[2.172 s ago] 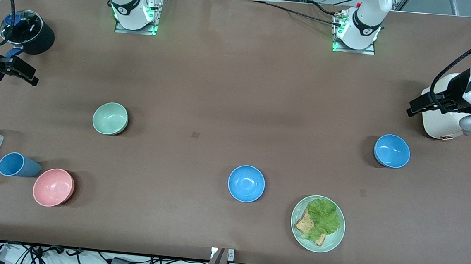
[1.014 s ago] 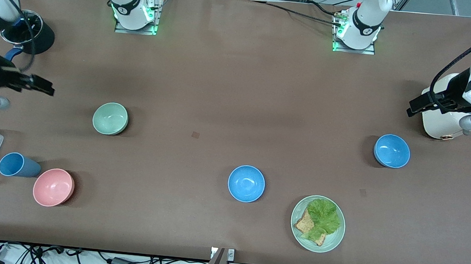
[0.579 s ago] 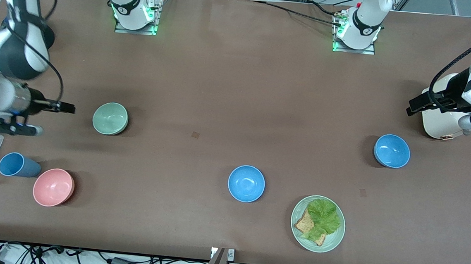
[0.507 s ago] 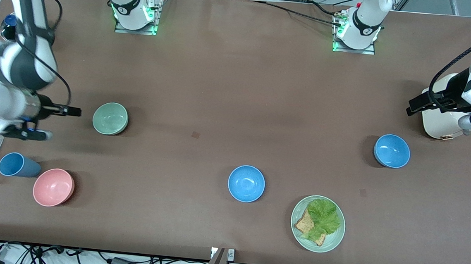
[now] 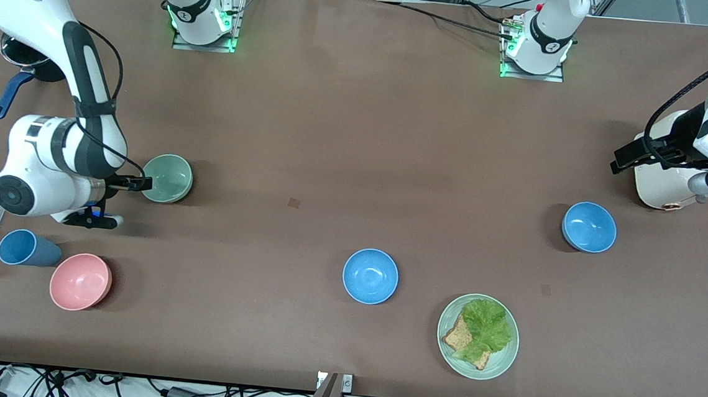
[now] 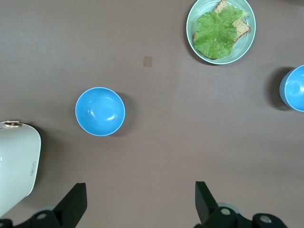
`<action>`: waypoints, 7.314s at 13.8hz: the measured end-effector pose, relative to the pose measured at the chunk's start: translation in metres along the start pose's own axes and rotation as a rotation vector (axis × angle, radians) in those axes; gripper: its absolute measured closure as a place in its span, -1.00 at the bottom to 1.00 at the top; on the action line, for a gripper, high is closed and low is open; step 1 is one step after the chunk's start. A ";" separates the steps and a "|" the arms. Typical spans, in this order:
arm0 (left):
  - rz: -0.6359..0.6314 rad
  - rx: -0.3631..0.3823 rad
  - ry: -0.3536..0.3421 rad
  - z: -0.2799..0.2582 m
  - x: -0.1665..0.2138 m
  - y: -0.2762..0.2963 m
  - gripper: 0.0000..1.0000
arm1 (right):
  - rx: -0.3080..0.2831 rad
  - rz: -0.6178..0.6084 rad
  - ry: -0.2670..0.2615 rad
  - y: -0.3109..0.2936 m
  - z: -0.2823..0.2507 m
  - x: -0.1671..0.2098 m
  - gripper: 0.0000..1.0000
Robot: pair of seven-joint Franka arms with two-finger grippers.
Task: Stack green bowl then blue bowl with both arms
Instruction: 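Reach the right gripper to the pale green bowl and grasp its rim, then carry the green bowl with the right gripper to the table center, then release the green bowl with the right gripper while the left gripper reaches the blue bowl, then grasp the light blue bowl rim with the left gripper, then lift and carry the blue bowl with the left gripper over the green bowl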
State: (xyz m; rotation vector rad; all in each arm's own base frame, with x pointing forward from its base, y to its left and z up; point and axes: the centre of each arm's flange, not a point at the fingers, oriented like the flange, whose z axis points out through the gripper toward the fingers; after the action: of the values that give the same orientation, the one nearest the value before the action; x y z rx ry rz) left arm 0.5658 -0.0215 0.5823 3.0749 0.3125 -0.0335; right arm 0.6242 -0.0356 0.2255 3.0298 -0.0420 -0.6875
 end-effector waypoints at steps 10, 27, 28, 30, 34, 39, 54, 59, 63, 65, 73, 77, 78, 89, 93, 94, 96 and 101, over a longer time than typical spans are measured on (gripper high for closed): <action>-0.002 0.003 -0.012 0.003 0.000 -0.001 -1.00 | -0.001 0.000 -0.066 0.000 0.039 0.007 0.33; -0.009 0.015 -0.033 0.014 0.006 -0.006 -1.00 | 0.091 -0.130 -0.018 -0.343 -0.028 -0.099 0.89; -0.008 0.015 -0.036 0.015 0.006 -0.005 -1.00 | 0.090 -0.129 0.004 -0.366 -0.024 -0.108 0.89; -0.004 0.016 -0.040 0.017 0.006 -0.003 -1.00 | 0.093 -0.151 0.044 -0.416 -0.006 -0.127 0.89; -0.004 0.022 -0.073 0.035 0.013 -0.002 -1.00 | 0.093 -0.150 0.041 -0.477 0.056 -0.145 0.89; -0.017 0.031 -0.123 0.067 0.027 -0.007 -1.00 | 0.101 -0.121 0.009 -0.471 0.081 -0.129 0.89; 0.226 0.041 -0.132 0.264 0.107 -0.158 -1.00 | 0.133 0.216 0.268 -0.190 -0.225 -0.062 -1.00; 0.269 0.038 -0.148 0.306 0.105 -0.158 -1.00 | 0.113 0.217 0.337 -0.134 -0.262 -0.075 -1.00; 0.309 0.031 -0.133 0.330 0.092 -0.182 -1.00 | 0.081 0.146 0.400 -0.066 -0.293 -0.091 -1.00; 0.314 0.026 -0.143 0.334 0.087 -0.192 -0.96 | 0.076 0.109 0.434 -0.017 -0.309 -0.105 -1.00; 0.316 0.025 -0.132 0.362 0.064 -0.194 -0.78 | 0.057 0.061 0.504 0.022 -0.347 -0.155 -1.00; 0.317 0.026 -0.130 0.364 0.063 -0.194 -0.30 | 0.062 0.056 0.465 0.021 -0.336 -0.158 -1.00; 0.317 0.027 -0.123 0.364 0.063 -0.194 -0.10 | 0.062 0.054 0.455 0.020 -0.331 -0.161 -1.00; 0.320 0.025 -0.112 0.362 0.062 -0.186 0.90 | 0.053 0.051 0.472 0.014 -0.283 -0.205 -1.00; 0.307 0.007 -0.148 0.348 0.065 -0.169 0.90 | 0.053 0.051 0.482 0.015 -0.287 -0.207 -1.00; 0.282 -0.011 -0.171 0.336 0.067 -0.157 0.90 | 0.053 0.049 0.482 0.015 -0.287 -0.207 -1.00; 0.231 -0.041 -0.213 0.304 0.069 -0.119 0.90 | 0.051 0.042 0.482 0.015 -0.287 -0.207 -1.00; 0.092 -0.049 -0.264 0.227 0.051 0.015 0.90 | 0.048 0.028 0.480 0.014 -0.286 -0.206 -1.00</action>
State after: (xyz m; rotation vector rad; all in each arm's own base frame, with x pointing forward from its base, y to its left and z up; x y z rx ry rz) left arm 0.6154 -0.0380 0.3547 2.9823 0.1558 -0.4172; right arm 0.5617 -0.0349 0.5726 3.1398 -0.0876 0.0542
